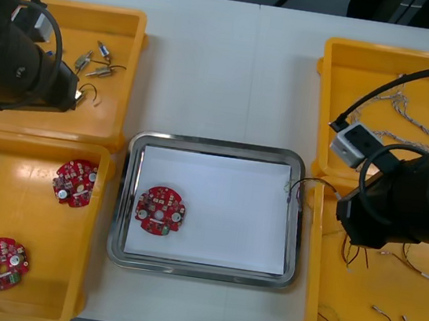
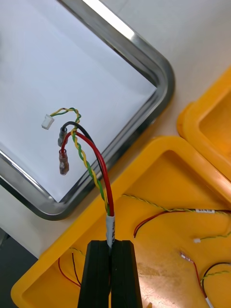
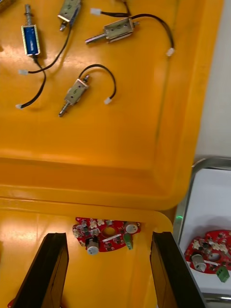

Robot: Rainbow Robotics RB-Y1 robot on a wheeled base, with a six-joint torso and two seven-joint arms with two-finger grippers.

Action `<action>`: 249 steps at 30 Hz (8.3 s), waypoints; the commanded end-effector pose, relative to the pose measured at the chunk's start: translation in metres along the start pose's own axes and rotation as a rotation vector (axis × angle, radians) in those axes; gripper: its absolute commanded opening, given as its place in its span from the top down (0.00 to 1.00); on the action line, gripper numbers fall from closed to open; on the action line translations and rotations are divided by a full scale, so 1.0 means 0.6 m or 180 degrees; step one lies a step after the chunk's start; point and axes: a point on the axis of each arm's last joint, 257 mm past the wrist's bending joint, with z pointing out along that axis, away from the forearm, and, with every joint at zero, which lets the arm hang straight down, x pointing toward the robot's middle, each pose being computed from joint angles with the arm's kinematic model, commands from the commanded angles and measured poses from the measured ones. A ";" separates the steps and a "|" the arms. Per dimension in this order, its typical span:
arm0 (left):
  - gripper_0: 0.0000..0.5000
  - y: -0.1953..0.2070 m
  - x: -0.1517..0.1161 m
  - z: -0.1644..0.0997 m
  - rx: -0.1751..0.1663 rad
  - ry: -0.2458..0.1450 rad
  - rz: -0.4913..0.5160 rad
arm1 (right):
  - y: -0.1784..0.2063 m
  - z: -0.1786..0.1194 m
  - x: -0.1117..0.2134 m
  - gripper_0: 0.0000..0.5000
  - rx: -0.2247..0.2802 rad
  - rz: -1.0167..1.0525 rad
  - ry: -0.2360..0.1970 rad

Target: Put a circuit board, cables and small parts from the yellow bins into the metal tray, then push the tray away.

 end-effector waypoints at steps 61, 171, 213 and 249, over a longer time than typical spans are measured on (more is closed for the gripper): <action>0.00 0.226 -0.180 0.131 -0.0261 -0.0308 -0.0024 | 0.203 0.267 -0.063 1.00 -0.0381 -0.2506 0.0259; 0.53 0.272 -0.173 0.228 -0.0313 -0.0093 -0.0194 | -0.314 -0.042 -0.003 0.00 0.0929 0.2493 0.0199; 1.00 0.129 -0.169 -0.026 -0.0070 0.0071 -0.0024 | -0.506 0.044 -0.048 0.00 0.0780 0.0216 0.0092; 1.00 -0.170 0.079 0.014 0.0366 0.0485 -0.0091 | -0.532 0.104 -0.035 0.00 0.0771 -0.0687 0.0107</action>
